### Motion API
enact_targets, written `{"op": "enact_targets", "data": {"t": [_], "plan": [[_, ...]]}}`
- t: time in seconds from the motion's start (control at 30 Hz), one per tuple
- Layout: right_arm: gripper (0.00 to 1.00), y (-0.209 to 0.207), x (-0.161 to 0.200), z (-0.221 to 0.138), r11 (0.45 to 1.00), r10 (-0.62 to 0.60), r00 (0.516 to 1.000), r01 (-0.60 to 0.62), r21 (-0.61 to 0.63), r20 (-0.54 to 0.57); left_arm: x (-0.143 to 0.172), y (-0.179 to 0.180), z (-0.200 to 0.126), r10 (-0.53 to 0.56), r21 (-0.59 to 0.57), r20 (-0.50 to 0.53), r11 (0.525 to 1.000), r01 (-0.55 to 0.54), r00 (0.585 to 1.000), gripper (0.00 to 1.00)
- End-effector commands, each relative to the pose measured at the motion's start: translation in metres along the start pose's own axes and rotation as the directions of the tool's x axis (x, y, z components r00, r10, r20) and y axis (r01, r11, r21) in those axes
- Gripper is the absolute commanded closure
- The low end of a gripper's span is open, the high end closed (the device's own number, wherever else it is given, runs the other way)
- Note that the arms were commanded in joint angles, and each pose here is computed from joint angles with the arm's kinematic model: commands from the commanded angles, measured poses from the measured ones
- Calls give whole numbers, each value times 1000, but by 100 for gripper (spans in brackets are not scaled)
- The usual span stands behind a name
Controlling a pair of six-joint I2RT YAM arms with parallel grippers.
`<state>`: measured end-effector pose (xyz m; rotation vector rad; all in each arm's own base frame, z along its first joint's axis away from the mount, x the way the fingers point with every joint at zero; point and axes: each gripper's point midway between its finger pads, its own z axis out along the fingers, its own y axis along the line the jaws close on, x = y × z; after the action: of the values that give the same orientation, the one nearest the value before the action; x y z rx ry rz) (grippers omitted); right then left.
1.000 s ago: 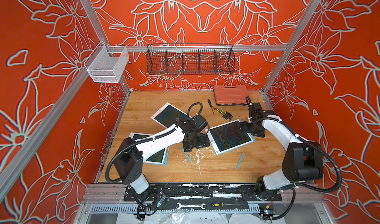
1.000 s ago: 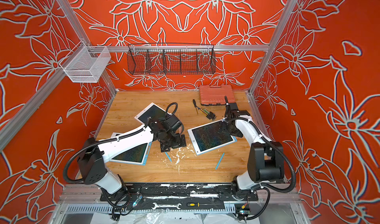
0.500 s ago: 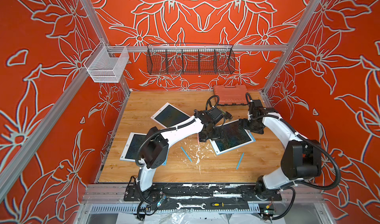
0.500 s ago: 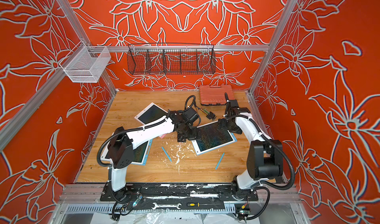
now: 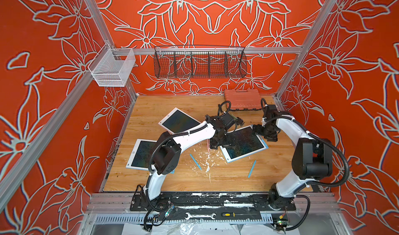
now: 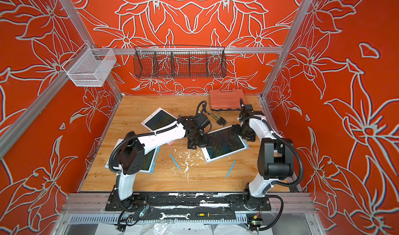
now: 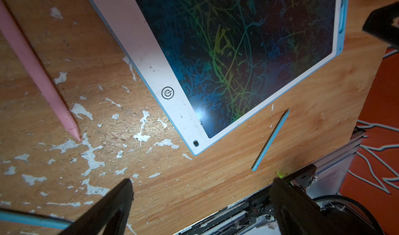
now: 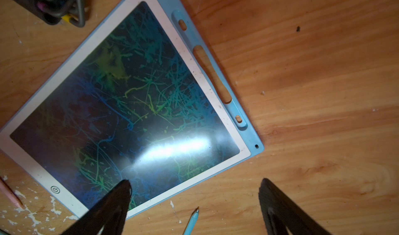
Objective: Place the stylus back onto the writing tablet
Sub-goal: Adjust the writing tablet at the center of the board.
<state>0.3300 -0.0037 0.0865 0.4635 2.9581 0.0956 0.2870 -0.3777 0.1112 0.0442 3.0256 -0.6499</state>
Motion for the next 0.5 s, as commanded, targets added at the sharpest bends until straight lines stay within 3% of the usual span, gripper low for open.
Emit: {"op": "enact_targets", "data": {"t": [0.0,0.47], "plan": [[5,-2,-8,0,1000,6,1000,-6,1,-12,-3,0,12,-38,26,-4,999,38,999,3],[8,-2,-22,31,997,52,997,-54,-48,-53,-8,10,35,-113,3,-22,994,113,993,3]]}}
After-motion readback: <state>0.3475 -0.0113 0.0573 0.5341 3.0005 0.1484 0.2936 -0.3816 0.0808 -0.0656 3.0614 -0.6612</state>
